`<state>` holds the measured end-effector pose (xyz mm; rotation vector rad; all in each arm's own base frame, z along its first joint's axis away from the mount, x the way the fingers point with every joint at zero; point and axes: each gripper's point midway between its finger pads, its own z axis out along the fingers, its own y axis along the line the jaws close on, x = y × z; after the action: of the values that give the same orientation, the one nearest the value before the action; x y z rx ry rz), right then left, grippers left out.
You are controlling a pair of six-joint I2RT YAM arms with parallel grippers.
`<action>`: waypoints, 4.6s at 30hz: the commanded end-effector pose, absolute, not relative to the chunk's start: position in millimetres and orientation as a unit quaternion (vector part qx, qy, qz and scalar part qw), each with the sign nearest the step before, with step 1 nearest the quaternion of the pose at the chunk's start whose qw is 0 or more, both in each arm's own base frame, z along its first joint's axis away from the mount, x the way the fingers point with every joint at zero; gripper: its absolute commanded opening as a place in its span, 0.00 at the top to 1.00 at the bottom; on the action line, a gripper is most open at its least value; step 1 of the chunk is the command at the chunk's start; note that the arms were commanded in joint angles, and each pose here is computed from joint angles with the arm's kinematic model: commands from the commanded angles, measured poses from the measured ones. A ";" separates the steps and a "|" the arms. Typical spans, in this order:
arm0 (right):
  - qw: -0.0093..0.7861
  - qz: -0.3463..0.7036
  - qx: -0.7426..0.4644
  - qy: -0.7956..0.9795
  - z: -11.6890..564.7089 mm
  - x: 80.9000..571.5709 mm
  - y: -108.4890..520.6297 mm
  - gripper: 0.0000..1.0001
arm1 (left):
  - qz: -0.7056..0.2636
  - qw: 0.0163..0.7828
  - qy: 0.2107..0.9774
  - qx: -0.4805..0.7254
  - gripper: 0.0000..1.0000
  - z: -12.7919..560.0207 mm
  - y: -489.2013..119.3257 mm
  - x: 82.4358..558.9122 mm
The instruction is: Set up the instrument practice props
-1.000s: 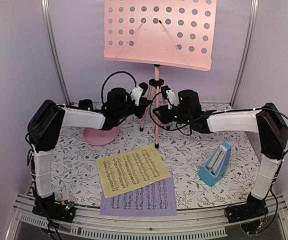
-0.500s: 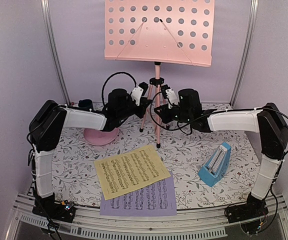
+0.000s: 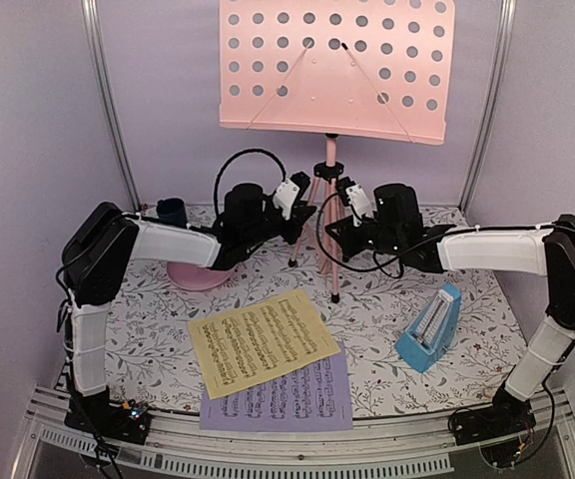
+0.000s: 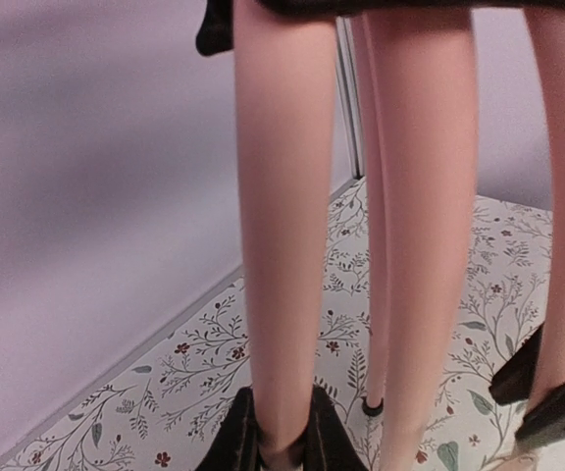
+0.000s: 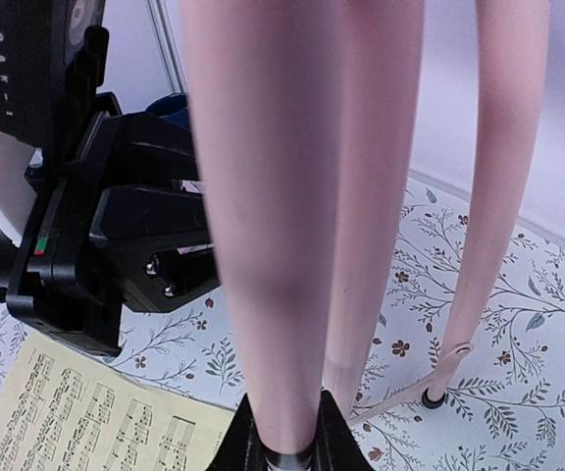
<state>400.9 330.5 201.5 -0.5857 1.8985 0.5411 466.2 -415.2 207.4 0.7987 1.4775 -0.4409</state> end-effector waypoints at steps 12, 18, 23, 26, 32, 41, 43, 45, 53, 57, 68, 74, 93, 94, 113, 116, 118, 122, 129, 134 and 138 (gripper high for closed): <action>0.524 0.201 -0.191 0.805 218.1 395.9 290.5 1.00 | -0.091 0.673 0.669 0.302 1.00 239.0 -343.5 474.4; 0.514 0.192 -0.193 0.813 212.0 390.7 284.8 1.00 | -0.078 0.654 0.681 0.319 1.00 222.9 -332.8 466.6; 0.507 0.186 -0.194 0.819 210.1 386.4 280.4 1.00 | -0.066 0.647 0.688 0.323 1.00 223.4 -321.6 468.4; 0.506 0.184 -0.195 0.820 208.9 383.1 277.5 1.00 | -0.062 0.645 0.691 0.321 1.00 223.7 -314.5 471.8; 0.495 0.207 -0.212 0.817 201.6 372.7 283.3 1.00 | -0.079 0.636 0.693 0.331 1.00 213.7 -327.2 473.0; 0.500 0.255 -0.269 0.783 215.1 353.8 307.6 0.80 | -0.108 0.639 0.678 0.347 1.00 208.5 -350.6 472.8; 0.512 0.255 -0.273 0.774 224.0 353.3 306.9 0.60 | -0.120 0.640 0.671 0.355 1.00 210.9 -356.5 469.4; 0.524 0.254 -0.283 0.762 235.1 350.4 305.8 0.41 | -0.127 0.640 0.664 0.365 1.00 212.0 -362.4 465.2; 0.583 0.225 -0.300 0.721 270.4 363.3 270.3 0.18 | -0.135 0.648 0.647 0.379 1.00 219.7 -370.1 460.4; 0.583 0.213 -0.319 0.716 256.3 385.7 260.7 0.18 | -0.137 0.639 0.651 0.387 1.00 204.5 -375.1 463.4; 0.566 0.190 -0.417 0.685 222.6 434.1 294.9 0.24 | -0.156 0.642 0.640 0.392 1.00 207.2 -383.1 463.8; 0.574 0.178 -0.439 0.668 222.1 453.5 307.3 0.26 | -0.164 0.642 0.637 0.393 1.00 208.8 -386.7 466.2; 0.586 0.142 -0.461 0.651 220.1 475.5 328.2 0.59 | -0.187 0.646 0.626 0.395 1.00 218.2 -404.2 475.6; 0.587 0.133 -0.463 0.651 219.6 476.2 325.2 0.63 | -0.188 0.646 0.625 0.396 1.00 218.3 -405.1 475.9; 0.613 0.047 -0.411 0.674 241.5 503.1 240.4 1.00 | -0.144 0.668 0.615 0.394 1.00 247.7 -394.6 519.0; 0.616 0.040 -0.400 0.677 243.6 507.2 227.3 1.00 | -0.145 0.668 0.613 0.396 1.00 247.4 -399.6 529.0; 0.618 0.034 -0.395 0.679 243.5 510.3 220.1 1.00 | -0.143 0.669 0.613 0.396 1.00 245.7 -402.6 536.1; 0.619 0.030 -0.391 0.680 241.9 512.4 213.2 1.00 | -0.136 0.673 0.615 0.388 1.00 240.4 -397.3 554.4; 0.630 0.042 -0.397 0.666 238.7 508.0 213.8 1.00 | -0.142 0.677 0.609 0.387 1.00 234.7 -381.0 569.0; 0.625 0.041 -0.398 0.670 232.5 511.5 211.5 1.00 | -0.123 0.677 0.601 0.407 1.00 237.1 -376.9 579.2; 0.626 0.040 -0.389 0.675 232.9 514.6 200.2 1.00 | -0.114 0.688 0.600 0.393 1.00 254.1 -364.3 597.0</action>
<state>497.7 247.2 207.5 -0.9717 1.5773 0.2293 519.0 -447.1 204.8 1.0819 1.3508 -0.4864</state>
